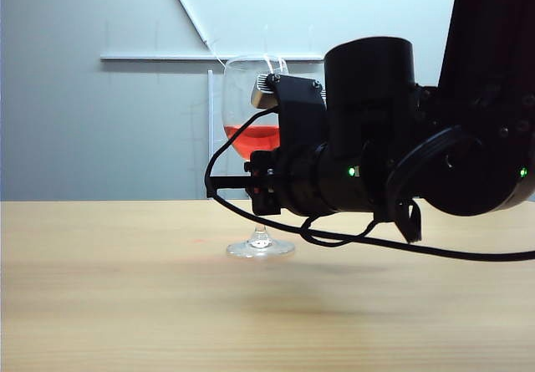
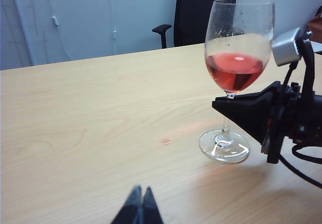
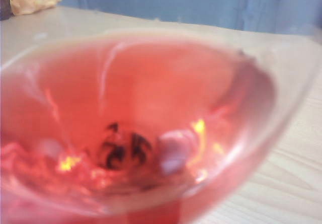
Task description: Gently pick up the goblet, rotate it counterclockwise for two full turns (viewing from above), and then place it back on the table.
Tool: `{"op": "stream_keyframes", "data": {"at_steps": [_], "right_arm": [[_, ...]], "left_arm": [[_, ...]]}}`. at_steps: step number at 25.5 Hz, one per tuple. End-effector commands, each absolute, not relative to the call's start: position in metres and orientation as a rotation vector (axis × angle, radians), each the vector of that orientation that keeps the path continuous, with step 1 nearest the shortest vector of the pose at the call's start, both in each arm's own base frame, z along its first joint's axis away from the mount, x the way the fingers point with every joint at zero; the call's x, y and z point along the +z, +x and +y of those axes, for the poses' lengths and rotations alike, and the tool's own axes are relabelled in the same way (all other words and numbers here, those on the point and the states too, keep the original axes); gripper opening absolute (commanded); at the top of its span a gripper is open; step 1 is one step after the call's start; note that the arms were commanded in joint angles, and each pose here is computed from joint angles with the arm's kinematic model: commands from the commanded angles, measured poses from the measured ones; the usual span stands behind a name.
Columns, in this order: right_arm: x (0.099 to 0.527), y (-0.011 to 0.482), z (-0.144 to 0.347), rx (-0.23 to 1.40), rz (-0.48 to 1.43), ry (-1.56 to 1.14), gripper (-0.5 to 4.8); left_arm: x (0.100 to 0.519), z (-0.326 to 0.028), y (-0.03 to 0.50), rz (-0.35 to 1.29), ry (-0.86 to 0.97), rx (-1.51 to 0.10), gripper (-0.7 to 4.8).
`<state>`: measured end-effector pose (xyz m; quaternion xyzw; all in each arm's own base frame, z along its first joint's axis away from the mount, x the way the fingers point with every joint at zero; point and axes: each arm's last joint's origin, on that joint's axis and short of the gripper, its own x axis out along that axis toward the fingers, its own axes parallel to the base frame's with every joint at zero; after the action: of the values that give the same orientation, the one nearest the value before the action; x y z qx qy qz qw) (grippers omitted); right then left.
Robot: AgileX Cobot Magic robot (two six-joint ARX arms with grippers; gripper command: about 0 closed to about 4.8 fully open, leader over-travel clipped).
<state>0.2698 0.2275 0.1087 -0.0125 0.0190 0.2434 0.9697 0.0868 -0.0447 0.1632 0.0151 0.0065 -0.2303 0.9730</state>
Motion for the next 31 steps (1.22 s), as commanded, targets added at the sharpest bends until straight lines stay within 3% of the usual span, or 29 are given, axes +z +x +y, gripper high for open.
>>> {"op": "stream_keyframes", "data": {"at_steps": [1, 6, 11, 14, 20, 31], "right_arm": [[0.117, 0.271, 0.229, 0.495, -0.018, 0.0, 0.03], [0.117, 0.271, 0.229, 0.496, -0.018, 0.0, 0.95], [0.116, 0.269, 0.23, 0.499, -0.014, -0.002, 0.96], [0.113, 0.265, 0.226, 0.49, 0.001, -0.011, 1.83], [0.118, 0.239, 0.209, 0.4, 0.021, -0.061, 2.56], [0.167, 0.152, 0.149, 0.442, -0.022, -0.046, 2.57]], "left_arm": [[0.165, -0.045, 0.087, 0.005, 0.029, -0.465, -0.05], [0.165, -0.045, 0.087, 0.005, 0.029, -0.465, -0.05], [0.165, -0.045, 0.087, 0.005, 0.029, -0.466, -0.05], [0.165, -0.045, 0.087, 0.005, 0.029, -0.466, -0.05], [0.165, -0.044, 0.087, 0.005, 0.029, -0.457, -0.05], [0.165, -0.013, 0.097, 0.01, 0.027, -0.141, -0.05]]}}
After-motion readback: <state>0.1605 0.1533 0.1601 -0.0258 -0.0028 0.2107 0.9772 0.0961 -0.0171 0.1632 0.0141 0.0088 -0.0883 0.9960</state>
